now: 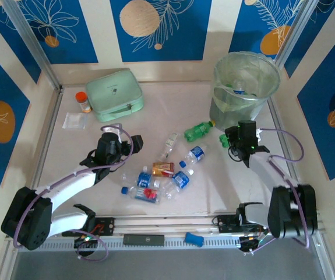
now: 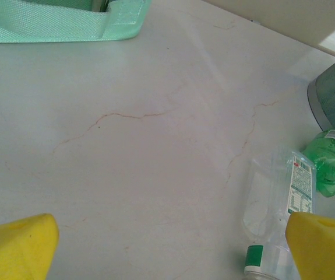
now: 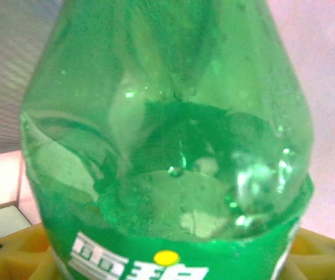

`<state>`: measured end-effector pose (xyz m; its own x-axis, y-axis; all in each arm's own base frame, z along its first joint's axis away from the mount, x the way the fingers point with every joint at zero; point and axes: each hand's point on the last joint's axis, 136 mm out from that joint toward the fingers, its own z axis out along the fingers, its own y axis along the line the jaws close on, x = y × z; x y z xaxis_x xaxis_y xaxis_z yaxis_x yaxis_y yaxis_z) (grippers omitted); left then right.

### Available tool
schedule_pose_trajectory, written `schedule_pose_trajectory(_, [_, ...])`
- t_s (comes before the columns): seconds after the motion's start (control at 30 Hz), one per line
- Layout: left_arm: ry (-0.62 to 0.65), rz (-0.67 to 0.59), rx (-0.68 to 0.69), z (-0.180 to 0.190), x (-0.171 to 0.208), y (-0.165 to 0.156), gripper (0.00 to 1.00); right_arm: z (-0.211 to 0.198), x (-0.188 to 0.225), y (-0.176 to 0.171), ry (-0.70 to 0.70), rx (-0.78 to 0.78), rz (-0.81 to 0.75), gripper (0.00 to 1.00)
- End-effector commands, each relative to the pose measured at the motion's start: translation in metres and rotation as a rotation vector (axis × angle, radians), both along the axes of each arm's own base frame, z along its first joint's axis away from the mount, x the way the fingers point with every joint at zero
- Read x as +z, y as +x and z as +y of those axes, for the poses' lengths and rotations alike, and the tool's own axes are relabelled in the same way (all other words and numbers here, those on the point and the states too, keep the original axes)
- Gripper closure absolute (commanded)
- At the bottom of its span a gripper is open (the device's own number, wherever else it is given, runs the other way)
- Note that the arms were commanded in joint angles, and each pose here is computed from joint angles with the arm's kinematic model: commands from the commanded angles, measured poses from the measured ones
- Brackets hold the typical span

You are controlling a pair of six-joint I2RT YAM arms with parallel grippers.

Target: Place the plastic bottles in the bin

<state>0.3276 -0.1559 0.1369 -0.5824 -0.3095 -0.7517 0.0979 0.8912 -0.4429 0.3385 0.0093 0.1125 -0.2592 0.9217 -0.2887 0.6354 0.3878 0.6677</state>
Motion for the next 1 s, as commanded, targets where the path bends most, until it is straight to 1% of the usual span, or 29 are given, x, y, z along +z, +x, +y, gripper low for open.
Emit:
schedule_pose_trajectory(0.0, [-0.016,-0.001,0.008,0.004,-0.001,-0.002,0.0,-0.027,0.03,-0.017,-0.192,-0.027,-0.022,0.47])
schedule_pose_trajectory(0.2, [-0.037,0.001,0.001,0.0,-0.001,0.0,0.0,-0.046,0.103,-0.034,-0.365,-0.034,-0.168,0.48])
schedule_pose_trajectory(0.37, [-0.05,0.008,-0.005,-0.003,-0.003,0.001,0.0,-0.042,0.168,-0.026,-0.469,0.042,-0.294,0.5])
schedule_pose_trajectory(0.53, [-0.059,0.012,-0.006,-0.004,-0.003,0.001,0.0,-0.027,0.233,-0.005,-0.535,0.155,-0.403,0.5])
schedule_pose_trajectory(0.67, [-0.062,0.014,-0.006,-0.004,-0.003,0.0,0.0,-0.02,0.278,0.017,-0.556,0.224,-0.478,0.5])
schedule_pose_trajectory(0.83, [-0.061,0.013,-0.003,-0.003,-0.002,-0.001,0.0,-0.015,0.312,0.057,-0.546,0.319,-0.498,0.5])
schedule_pose_trajectory(0.97, [-0.051,0.011,0.006,0.0,-0.002,-0.002,0.0,-0.014,0.327,0.086,-0.564,0.369,-0.481,0.5])
